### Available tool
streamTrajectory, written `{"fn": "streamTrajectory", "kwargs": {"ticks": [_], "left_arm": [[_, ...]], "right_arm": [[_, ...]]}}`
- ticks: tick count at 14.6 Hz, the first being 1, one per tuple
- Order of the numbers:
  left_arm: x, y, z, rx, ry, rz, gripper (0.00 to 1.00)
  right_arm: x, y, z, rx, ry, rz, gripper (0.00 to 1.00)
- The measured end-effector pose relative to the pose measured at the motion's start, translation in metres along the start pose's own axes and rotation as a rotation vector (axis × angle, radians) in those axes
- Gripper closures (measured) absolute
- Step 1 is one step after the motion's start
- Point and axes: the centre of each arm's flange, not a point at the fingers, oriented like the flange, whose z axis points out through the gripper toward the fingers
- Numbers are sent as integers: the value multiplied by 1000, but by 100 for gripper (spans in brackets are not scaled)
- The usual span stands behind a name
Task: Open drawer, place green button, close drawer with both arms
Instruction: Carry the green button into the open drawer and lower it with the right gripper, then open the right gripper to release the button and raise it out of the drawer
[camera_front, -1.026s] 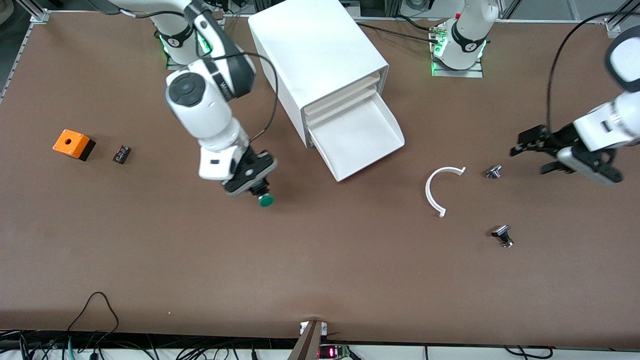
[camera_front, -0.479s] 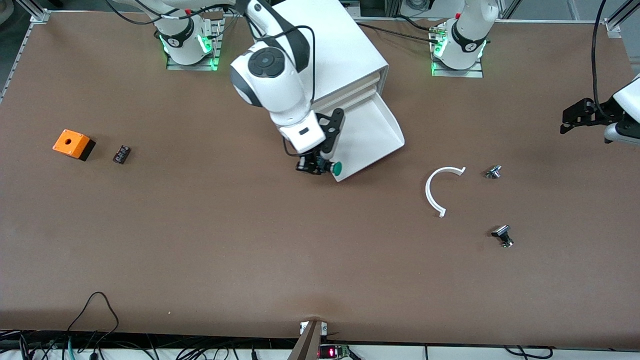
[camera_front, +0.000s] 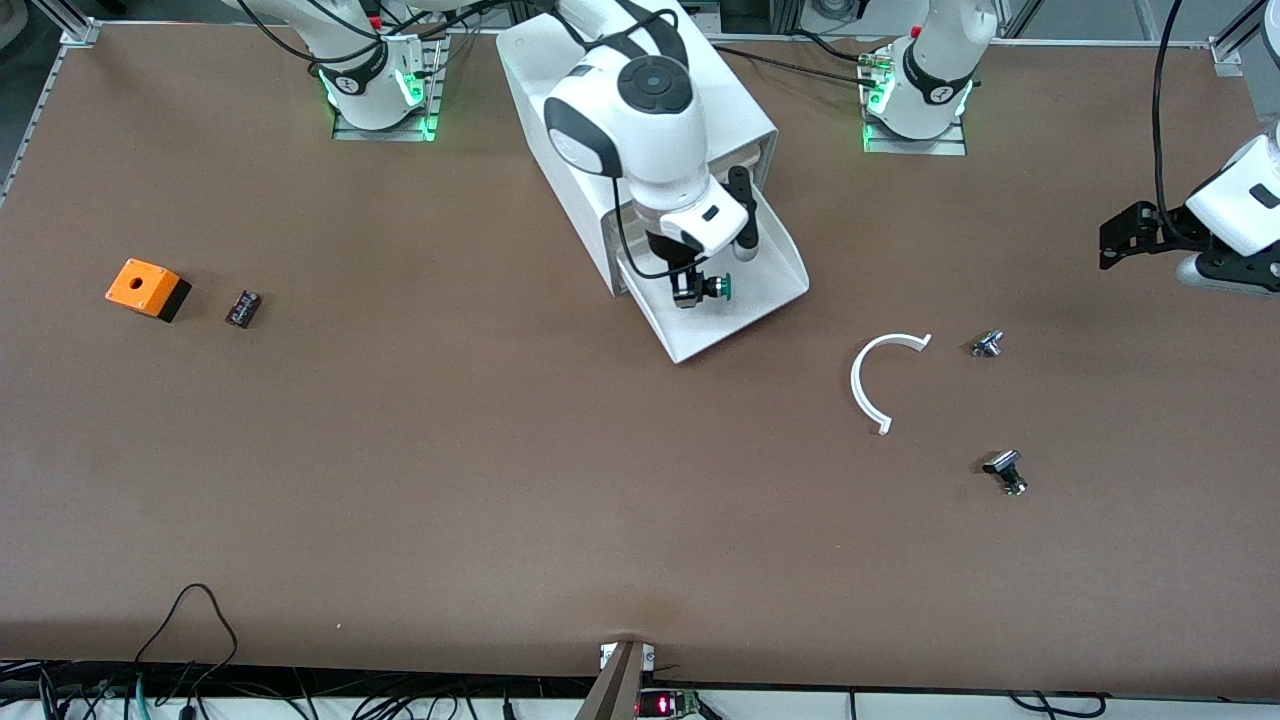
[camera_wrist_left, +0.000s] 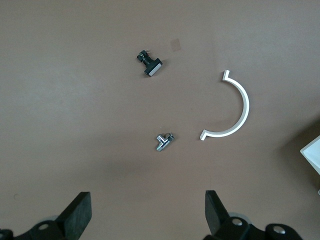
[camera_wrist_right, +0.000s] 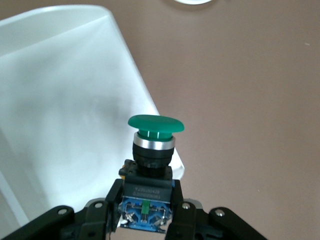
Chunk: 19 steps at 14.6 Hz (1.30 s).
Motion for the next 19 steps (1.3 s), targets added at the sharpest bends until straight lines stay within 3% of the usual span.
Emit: {"fn": "streamTrajectory", "kwargs": {"ticks": [5,10,19], "left_arm": [[0,0,-3,2,7,0,0],[1,0,-8,4,16,0,0],[2,2,-7,3,15,4,0]], "right_arm": [[17,-28,61,34,-76,-138,59],[33,-51,87,40,-108,-202,59],[33,-60,116,50,-137,-170,59]]}}
